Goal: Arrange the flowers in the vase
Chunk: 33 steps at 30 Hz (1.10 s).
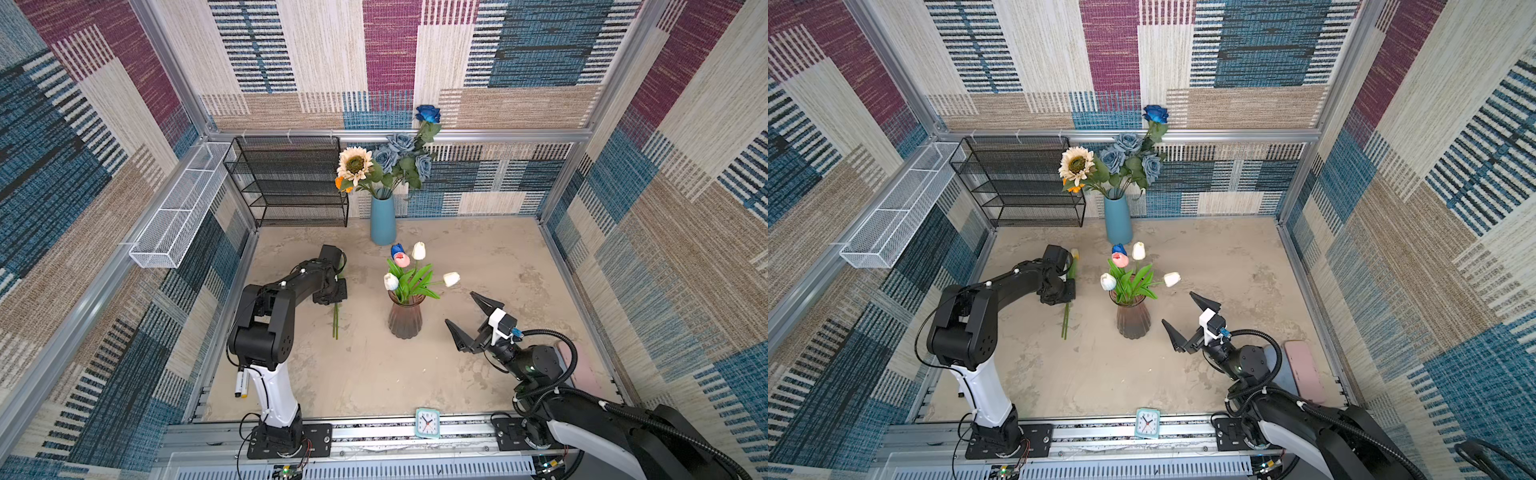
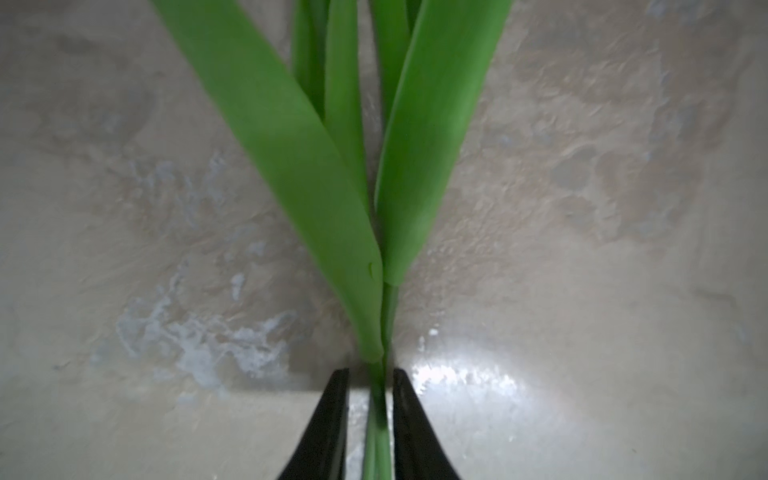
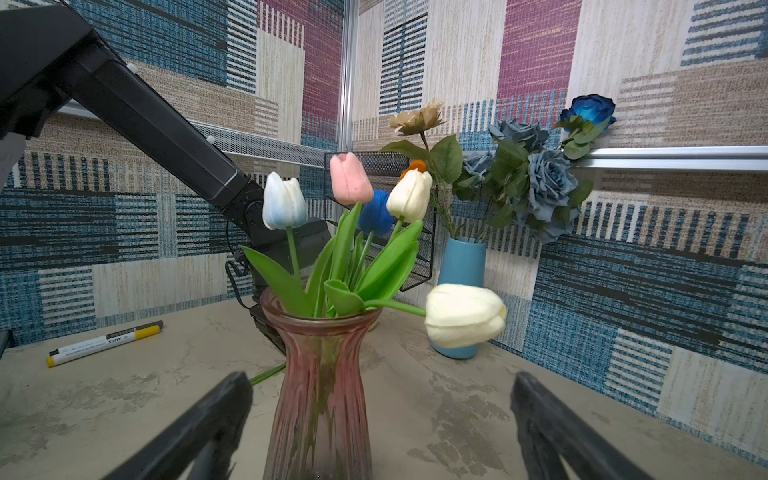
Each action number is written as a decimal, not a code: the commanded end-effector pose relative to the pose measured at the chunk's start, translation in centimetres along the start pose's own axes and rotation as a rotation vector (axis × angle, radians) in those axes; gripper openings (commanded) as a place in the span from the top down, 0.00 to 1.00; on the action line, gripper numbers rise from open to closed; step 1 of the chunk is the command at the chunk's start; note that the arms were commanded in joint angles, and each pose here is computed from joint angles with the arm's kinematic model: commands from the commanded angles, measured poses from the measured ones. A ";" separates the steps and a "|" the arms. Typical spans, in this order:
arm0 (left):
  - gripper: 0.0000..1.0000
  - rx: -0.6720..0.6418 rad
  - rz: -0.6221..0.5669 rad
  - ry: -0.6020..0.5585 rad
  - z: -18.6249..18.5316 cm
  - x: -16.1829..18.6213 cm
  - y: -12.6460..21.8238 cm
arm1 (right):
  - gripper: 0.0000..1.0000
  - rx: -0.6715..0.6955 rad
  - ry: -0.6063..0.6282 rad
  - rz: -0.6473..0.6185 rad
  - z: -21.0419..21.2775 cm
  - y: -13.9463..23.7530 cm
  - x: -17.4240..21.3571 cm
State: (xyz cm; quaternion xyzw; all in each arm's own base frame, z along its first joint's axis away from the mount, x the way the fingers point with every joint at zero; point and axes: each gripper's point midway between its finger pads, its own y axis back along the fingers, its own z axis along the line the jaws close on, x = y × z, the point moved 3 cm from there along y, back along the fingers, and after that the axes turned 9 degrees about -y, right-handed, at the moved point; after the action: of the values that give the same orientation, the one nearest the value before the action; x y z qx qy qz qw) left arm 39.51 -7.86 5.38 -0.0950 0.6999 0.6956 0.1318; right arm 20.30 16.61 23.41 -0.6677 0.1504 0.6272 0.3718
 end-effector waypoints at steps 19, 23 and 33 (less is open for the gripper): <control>0.90 0.003 -0.048 -0.008 0.0 -1.0 1.2 | 0.00 -0.010 0.000 -0.007 0.1 -0.3 -0.3; 0.83 0.016 -0.026 -0.010 -0.2 -0.8 0.6 | 0.00 -0.014 -0.003 -0.004 0.2 -0.3 -0.2; 0.94 0.015 -0.029 -0.009 -0.2 -0.9 0.6 | 0.00 -0.015 -0.003 -0.001 0.2 -0.4 -0.2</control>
State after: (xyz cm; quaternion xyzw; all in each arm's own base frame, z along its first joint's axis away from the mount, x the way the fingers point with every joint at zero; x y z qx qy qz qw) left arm 40.17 -8.16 5.72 -0.1025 0.7028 0.6897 0.1408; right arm 20.40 16.80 23.38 -0.6679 0.1504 0.6294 0.3676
